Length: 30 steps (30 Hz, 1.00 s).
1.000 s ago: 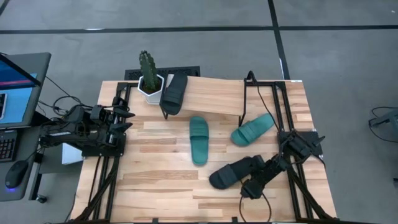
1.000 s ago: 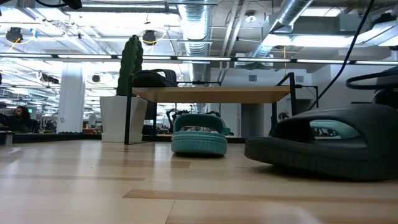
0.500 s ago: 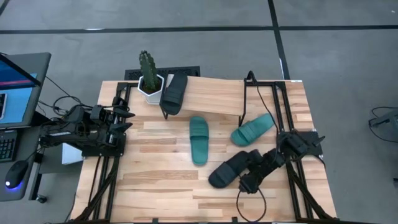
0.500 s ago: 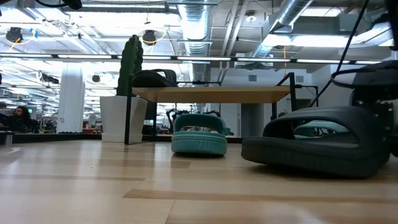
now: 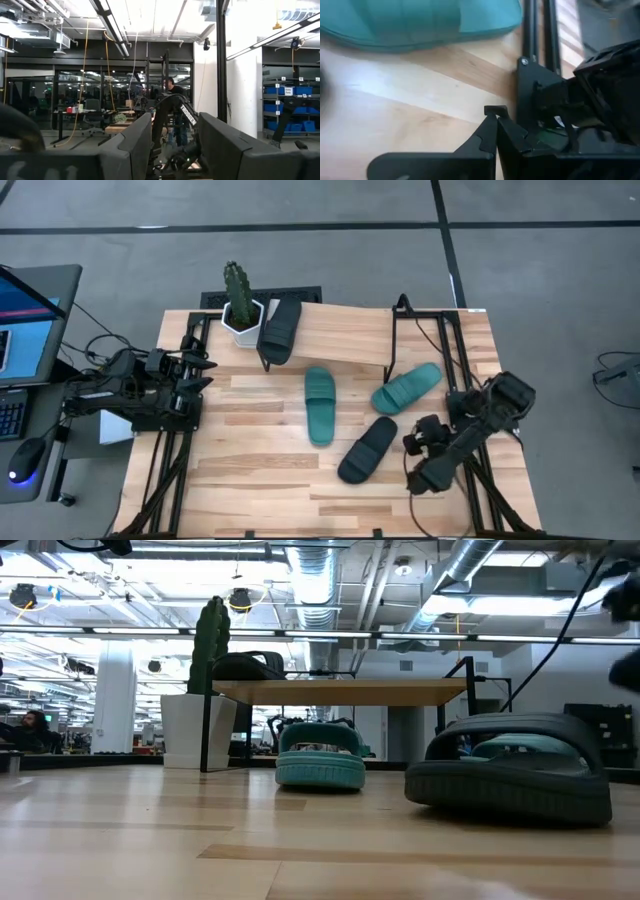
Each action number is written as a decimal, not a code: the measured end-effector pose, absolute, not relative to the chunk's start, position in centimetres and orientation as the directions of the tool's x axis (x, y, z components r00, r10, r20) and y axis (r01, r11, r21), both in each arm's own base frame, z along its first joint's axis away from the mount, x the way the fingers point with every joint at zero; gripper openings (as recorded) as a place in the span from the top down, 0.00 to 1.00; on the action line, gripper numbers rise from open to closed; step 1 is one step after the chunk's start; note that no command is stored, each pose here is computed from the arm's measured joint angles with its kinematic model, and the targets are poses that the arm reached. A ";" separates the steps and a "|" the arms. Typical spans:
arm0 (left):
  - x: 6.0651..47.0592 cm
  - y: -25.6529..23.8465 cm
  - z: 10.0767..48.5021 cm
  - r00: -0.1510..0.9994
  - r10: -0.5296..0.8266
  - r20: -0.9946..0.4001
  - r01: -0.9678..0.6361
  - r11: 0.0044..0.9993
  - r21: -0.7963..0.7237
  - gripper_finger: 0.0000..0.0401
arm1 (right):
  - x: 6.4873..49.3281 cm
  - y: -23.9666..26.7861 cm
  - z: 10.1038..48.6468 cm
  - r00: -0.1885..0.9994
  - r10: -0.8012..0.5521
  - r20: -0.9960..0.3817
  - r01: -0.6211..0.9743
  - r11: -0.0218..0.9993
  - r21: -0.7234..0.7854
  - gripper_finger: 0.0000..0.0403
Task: Pick and place slides into the shelf
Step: Put the black slides on the shelf
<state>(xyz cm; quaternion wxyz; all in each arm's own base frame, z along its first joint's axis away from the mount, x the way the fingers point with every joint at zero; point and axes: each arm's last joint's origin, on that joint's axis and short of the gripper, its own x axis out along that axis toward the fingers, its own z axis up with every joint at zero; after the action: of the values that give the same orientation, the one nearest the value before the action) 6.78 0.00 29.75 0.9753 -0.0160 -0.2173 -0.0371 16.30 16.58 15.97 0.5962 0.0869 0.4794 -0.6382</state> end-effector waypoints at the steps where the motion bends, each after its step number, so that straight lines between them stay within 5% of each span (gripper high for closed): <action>1: 6.8 0.0 29.7 0.903 -0.065 0.425 0.079 0.997 -0.015 0.62 | 16.1 16.6 16.4 -0.241 -0.681 -0.691 0.858 0.184 -0.480 1.00; 7: 6.8 0.0 29.7 0.905 -0.065 0.421 0.080 0.997 -0.017 0.62 | 15.3 16.7 18.8 -0.060 -0.654 -0.754 0.899 0.293 -0.325 1.00; 16: 6.8 0.0 29.6 0.908 -0.065 0.414 0.081 0.997 -0.020 0.62 | 15.8 19.1 20.2 0.406 -0.450 -0.796 0.784 0.618 0.051 1.00; 23: 6.8 0.0 29.6 0.908 -0.065 0.414 0.082 0.996 -0.022 0.62 | 17.6 19.0 18.7 0.393 -0.448 -0.803 0.801 0.596 0.059 0.97; 30: 6.8 0.0 29.6 0.908 -0.065 0.414 0.083 0.996 -0.026 0.62 | 19.4 17.7 16.7 0.257 -0.534 -0.806 0.853 0.518 -0.071 0.79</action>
<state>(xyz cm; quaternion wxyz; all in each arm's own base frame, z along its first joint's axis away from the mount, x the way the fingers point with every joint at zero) 6.83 0.00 29.64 0.9765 -0.0214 -0.2110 -0.0380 19.43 17.67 16.65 0.7685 0.1946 0.4101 -0.4510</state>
